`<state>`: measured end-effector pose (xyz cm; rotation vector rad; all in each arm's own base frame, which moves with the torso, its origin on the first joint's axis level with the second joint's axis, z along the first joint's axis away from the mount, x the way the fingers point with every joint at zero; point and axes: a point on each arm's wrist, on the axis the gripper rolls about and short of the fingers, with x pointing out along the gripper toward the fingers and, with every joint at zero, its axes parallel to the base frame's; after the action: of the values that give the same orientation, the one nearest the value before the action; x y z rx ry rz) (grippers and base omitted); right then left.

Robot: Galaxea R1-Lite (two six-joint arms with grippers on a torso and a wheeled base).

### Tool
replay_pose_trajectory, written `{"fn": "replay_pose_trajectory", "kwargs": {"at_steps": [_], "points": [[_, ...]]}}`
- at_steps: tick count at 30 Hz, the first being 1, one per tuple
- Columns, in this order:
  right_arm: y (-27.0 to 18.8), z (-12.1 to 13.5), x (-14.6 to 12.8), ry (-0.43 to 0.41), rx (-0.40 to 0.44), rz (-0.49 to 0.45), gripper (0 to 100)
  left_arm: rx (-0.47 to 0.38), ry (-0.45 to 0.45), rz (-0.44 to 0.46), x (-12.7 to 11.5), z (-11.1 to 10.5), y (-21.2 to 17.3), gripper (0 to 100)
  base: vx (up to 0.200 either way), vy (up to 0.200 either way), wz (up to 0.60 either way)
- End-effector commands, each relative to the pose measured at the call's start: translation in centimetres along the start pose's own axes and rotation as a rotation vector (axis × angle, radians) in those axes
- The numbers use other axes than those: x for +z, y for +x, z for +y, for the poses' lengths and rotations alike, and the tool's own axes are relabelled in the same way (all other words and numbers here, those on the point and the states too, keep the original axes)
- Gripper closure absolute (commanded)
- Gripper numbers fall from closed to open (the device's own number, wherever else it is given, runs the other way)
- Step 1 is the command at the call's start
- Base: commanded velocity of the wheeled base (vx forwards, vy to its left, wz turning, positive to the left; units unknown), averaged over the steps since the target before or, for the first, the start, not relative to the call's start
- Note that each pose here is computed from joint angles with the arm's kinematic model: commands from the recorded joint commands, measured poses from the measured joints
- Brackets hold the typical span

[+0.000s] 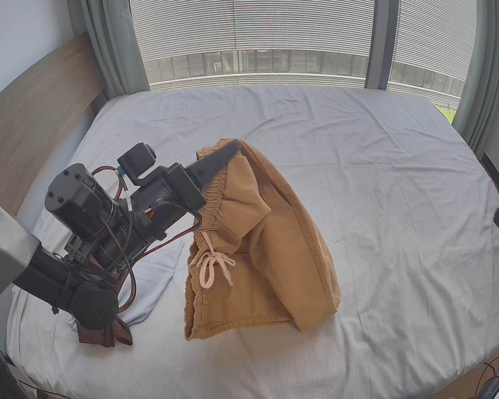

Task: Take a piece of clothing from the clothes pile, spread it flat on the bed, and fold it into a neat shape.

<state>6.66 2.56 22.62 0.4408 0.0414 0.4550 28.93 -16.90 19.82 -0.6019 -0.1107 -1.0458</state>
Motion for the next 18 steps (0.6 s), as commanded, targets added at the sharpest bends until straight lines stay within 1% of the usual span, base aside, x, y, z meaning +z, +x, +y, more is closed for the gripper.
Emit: {"fn": "replay_pose_trajectory", "kwargs": {"at_steps": [1,5,11,18], "points": [[7.0,-0.7,-1.2,0.055,-0.001,0.146,0,0.002,0.000,-0.001,0.0,0.1,0.0,100,0.000,0.000,0.00],[9.1,-1.4,-2.0,0.068,-0.007,0.172,0,0.006,0.003,-0.005,0.2,0.2,-0.1,100,0.000,0.000,0.00],[11.8,-2.3,-3.4,0.127,-0.032,0.235,0,0.015,0.006,-0.007,0.3,0.5,-0.2,100,0.000,0.000,0.00],[13.9,-3.3,-5.0,0.145,-0.041,0.291,0,0.032,0.008,-0.006,0.2,1.0,-0.3,100,0.000,0.000,0.00]]}}
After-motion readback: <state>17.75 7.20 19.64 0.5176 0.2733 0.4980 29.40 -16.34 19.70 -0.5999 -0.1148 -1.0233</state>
